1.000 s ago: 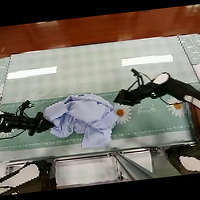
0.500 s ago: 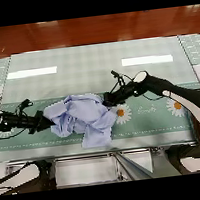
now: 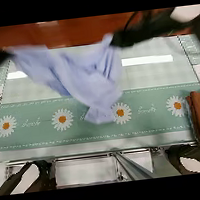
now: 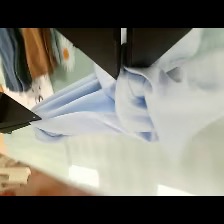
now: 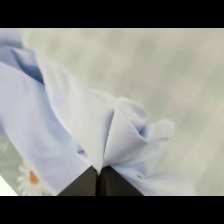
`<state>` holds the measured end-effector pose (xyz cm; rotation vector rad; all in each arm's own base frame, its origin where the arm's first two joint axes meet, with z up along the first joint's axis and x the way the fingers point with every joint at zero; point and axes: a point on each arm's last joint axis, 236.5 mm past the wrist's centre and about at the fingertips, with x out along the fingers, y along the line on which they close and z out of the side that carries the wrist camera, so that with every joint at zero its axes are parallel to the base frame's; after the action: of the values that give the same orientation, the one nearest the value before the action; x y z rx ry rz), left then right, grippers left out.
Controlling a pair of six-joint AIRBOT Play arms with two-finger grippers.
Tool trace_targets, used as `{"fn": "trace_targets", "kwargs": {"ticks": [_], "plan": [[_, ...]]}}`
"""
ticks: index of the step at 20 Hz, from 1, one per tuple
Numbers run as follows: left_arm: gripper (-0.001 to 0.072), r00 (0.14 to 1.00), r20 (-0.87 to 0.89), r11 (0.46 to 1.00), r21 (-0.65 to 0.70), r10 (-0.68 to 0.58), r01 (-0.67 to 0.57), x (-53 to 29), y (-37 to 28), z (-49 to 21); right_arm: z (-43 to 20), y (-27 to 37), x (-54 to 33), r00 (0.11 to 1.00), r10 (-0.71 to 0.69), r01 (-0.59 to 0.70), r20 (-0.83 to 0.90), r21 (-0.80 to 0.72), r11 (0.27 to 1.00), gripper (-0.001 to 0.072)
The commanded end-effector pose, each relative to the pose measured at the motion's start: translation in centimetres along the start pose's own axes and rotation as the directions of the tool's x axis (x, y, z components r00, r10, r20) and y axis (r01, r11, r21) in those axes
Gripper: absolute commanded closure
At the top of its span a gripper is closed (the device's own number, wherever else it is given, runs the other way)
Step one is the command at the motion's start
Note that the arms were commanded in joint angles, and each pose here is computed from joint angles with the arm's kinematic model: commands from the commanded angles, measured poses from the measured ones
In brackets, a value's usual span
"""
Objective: Fold the shirts.
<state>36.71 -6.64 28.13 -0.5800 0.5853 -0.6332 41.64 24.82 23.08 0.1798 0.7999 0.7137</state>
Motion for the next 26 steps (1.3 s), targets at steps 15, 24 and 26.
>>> {"fn": "trace_targets", "kwargs": {"ticks": [15,24,26], "plan": [[0.0686,0.832,0.554,0.645,0.621,0.04,-0.445,-21.0,-30.0,0.5,-3.4,8.8,-38.3,0.804,-0.321,0.447,0.501,-0.153,0.881,0.0691],[0.0686,0.9,0.277,0.826,0.372,0.338,-0.424,-13.4,-13.6,-0.9,-7.8,1.5,-24.7,0.91,-0.392,0.406,0.131,-0.096,0.909,0.0691],[0.0686,0.926,0.14,0.881,0.285,0.352,-0.378,-9.3,-7.8,-2.0,-7.9,-0.9,-19.3,0.92,-0.384,0.39,0.073,-0.087,0.917,0.0691]]}}
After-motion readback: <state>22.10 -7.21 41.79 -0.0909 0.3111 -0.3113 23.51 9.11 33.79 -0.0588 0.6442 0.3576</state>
